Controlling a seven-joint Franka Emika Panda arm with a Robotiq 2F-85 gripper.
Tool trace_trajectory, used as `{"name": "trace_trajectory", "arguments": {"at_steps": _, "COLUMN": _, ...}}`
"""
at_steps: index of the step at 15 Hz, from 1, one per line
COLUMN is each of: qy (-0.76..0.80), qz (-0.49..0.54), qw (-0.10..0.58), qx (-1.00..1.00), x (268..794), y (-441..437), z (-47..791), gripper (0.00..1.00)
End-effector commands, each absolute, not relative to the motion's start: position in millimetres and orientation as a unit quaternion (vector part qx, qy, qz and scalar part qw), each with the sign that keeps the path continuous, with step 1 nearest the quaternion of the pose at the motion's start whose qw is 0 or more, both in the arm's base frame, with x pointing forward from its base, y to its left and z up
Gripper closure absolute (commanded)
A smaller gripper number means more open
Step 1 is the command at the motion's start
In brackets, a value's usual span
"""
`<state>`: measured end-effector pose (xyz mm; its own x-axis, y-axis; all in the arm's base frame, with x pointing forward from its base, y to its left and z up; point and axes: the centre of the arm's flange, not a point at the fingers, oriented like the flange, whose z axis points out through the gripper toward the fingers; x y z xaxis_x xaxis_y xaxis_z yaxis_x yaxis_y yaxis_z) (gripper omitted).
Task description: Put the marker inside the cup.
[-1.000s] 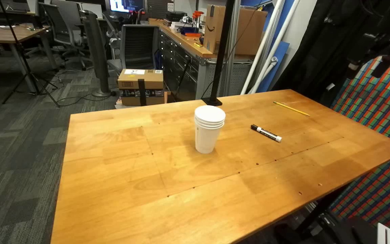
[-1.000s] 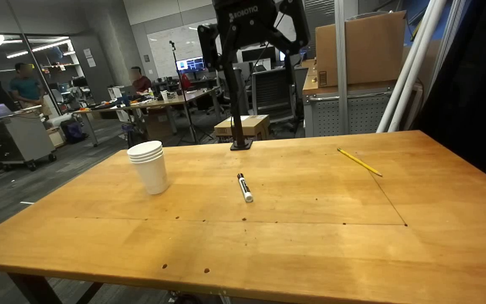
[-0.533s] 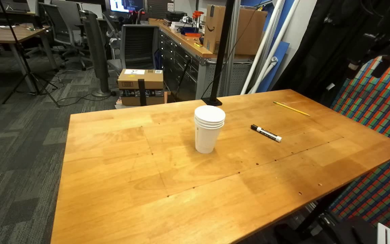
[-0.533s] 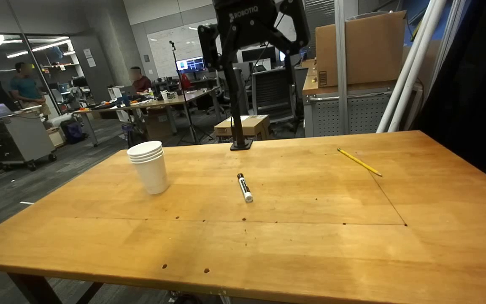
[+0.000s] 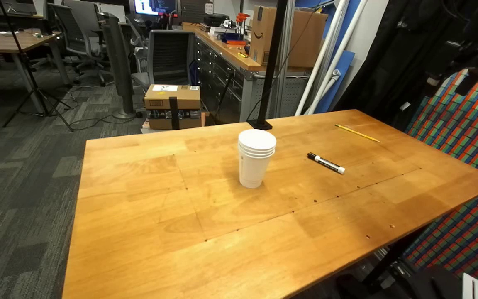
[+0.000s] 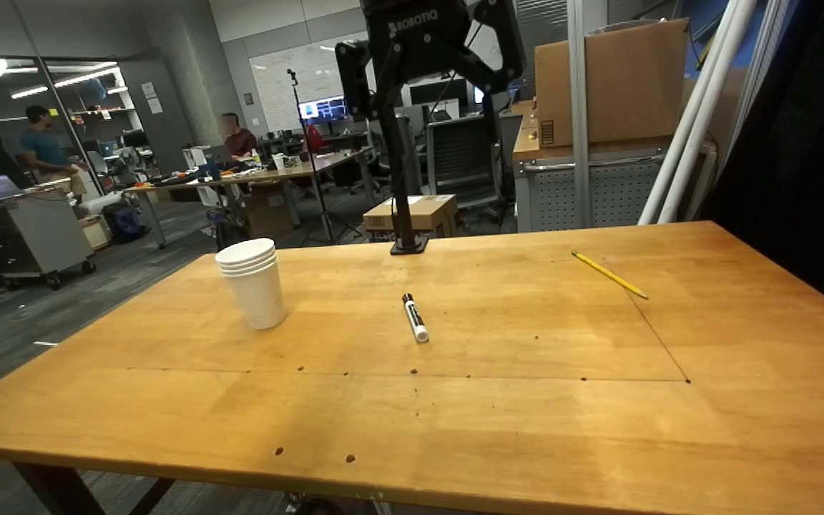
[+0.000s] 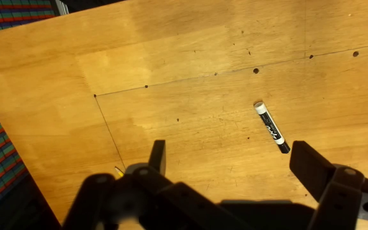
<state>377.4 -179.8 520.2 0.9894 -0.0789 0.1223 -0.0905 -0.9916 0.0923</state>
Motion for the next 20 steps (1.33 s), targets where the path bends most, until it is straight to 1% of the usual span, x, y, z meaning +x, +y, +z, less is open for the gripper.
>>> {"name": "trace_trajectory", "arguments": {"at_steps": 1, "qy": -0.042, "qz": 0.059, "qw": 0.049, "qx": 0.996, "x": 377, "y": -180, "z": 520, "gripper": 0.00}}
{"name": "trace_trajectory", "arguments": {"at_steps": 6, "qy": -0.002, "qz": 0.062, "qw": 0.042, "qx": 0.997, "x": 386, "y": -173, "z": 513, "gripper": 0.00}}
{"name": "trace_trajectory", "arguments": {"at_steps": 14, "qy": 0.114, "qz": 0.087, "qw": 0.026, "qx": 0.989, "x": 403, "y": -160, "z": 501, "gripper": 0.00}}
{"name": "trace_trajectory", "arguments": {"at_steps": 20, "qy": 0.185, "qz": 0.107, "qw": 0.011, "qx": 0.977, "x": 435, "y": -151, "z": 487, "gripper": 0.00}}
